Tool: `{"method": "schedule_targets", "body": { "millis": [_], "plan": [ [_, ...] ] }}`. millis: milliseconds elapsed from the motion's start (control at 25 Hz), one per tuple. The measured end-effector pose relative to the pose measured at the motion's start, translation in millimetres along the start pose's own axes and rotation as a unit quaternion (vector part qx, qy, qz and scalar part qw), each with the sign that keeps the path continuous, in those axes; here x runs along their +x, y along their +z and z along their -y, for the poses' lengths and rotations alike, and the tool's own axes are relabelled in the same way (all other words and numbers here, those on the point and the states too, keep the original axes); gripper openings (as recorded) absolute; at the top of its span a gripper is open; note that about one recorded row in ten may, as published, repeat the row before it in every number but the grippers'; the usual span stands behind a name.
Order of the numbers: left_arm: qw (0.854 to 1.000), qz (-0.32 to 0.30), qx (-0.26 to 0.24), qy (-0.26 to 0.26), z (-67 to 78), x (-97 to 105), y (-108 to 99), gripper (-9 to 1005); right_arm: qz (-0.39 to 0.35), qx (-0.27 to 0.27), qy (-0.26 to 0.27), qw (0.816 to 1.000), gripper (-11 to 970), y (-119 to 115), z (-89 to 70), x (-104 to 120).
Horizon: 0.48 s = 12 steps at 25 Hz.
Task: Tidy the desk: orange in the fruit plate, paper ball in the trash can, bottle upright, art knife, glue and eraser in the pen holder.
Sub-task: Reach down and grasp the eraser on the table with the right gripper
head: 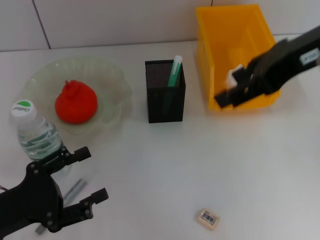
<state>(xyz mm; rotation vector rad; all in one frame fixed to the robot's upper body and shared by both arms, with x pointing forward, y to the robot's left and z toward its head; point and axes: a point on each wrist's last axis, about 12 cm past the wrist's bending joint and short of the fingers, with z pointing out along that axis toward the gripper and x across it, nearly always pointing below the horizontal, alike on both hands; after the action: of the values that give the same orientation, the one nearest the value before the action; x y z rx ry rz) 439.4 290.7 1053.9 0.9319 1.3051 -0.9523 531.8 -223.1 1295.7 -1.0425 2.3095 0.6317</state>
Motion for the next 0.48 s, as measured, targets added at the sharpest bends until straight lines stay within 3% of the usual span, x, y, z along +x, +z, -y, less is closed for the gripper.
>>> {"method": "schedule_targets", "body": {
  "millis": [240, 480],
  "plan": [
    [1.000, -0.001, 0.000, 0.002, -0.2, -0.8, -2.0, 810, -0.134, -0.023, -0.023, 0.990, 745, 51.9, -13.4, 4.3],
    [1.000, -0.005, 0.003, 0.004, -2.2, -1.9, -1.3, 810, -0.202, 0.021, -0.051, 0.978, 744, 86.1, -23.8, 9.0]
  ]
}}
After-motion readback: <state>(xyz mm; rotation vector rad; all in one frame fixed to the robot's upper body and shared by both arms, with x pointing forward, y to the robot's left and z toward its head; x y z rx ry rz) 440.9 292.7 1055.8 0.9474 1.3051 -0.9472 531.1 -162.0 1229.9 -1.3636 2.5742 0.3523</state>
